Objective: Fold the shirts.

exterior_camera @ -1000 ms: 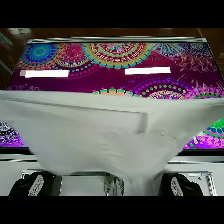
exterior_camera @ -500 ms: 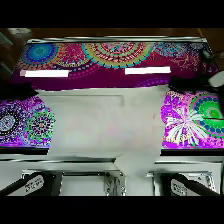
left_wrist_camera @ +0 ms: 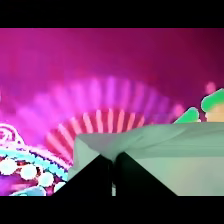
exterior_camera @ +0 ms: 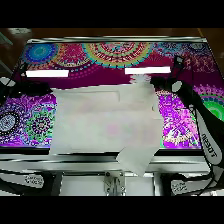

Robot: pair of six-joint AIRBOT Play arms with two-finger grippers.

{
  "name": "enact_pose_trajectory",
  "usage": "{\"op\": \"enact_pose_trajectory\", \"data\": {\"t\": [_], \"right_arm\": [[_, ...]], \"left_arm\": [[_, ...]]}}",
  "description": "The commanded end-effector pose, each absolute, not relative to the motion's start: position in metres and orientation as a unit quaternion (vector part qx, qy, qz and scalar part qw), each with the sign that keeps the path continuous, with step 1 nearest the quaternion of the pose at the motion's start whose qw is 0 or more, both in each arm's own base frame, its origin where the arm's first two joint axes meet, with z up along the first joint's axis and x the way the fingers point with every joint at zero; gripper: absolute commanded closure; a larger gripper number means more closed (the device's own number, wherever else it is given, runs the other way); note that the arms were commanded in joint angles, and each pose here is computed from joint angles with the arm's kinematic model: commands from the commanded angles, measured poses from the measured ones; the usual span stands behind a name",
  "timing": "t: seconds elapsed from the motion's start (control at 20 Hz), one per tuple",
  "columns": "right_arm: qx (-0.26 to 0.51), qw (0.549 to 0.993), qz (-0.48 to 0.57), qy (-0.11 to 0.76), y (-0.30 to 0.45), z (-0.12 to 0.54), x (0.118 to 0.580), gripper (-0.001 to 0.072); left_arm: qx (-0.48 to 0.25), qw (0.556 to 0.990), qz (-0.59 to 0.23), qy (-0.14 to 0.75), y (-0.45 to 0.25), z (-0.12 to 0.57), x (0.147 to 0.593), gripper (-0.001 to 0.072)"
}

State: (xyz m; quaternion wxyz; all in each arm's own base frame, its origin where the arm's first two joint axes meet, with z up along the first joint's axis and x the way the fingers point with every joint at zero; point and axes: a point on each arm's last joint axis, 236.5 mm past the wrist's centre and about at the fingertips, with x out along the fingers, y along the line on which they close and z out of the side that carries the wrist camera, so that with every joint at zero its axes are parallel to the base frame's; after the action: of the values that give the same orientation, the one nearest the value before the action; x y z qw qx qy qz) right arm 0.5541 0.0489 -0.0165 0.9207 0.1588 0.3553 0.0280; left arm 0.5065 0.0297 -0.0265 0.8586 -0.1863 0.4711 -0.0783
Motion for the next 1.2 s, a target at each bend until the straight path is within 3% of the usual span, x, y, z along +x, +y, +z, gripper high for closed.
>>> {"op": "enact_pose_trajectory", "data": {"t": [0.0,0.15,0.35,0.5,1.05,1.1,1.15], "right_arm": [[0.159,0.905,0.034,0.393,0.054,-0.038,0.544,0.0654],[0.155,0.875,0.053,0.456,0.053,-0.033,0.508,0.0654],[0.148,0.789,0.044,0.595,0.043,-0.046,0.43,0.0654],[0.129,0.737,0.009,0.663,0.032,-0.074,0.388,0.0654],[0.208,0.711,-0.015,0.672,0.051,-0.11,0.38,0.0653],[0.211,0.709,-0.011,0.673,0.053,-0.112,0.38,0.0629],[0.209,0.711,-0.009,0.672,0.053,-0.111,0.38,0.0546]], "left_arm": [[-0.187,0.851,-0.086,0.484,0.022,-0.047,0.51,0.0667],[-0.18,0.83,-0.116,0.516,0.015,-0.037,0.492,0.0668],[-0.164,0.743,-0.172,0.626,-0.003,-0.046,0.428,0.0668],[-0.159,0.697,-0.112,0.69,0.017,-0.069,0.396,0.0668],[-0.191,0.65,-0.08,0.731,0.012,-0.104,0.374,0.0667],[-0.196,0.646,-0.076,0.734,0.011,-0.105,0.373,0.0664],[-0.198,0.643,-0.076,0.736,0.011,-0.104,0.372,0.0603]]}}
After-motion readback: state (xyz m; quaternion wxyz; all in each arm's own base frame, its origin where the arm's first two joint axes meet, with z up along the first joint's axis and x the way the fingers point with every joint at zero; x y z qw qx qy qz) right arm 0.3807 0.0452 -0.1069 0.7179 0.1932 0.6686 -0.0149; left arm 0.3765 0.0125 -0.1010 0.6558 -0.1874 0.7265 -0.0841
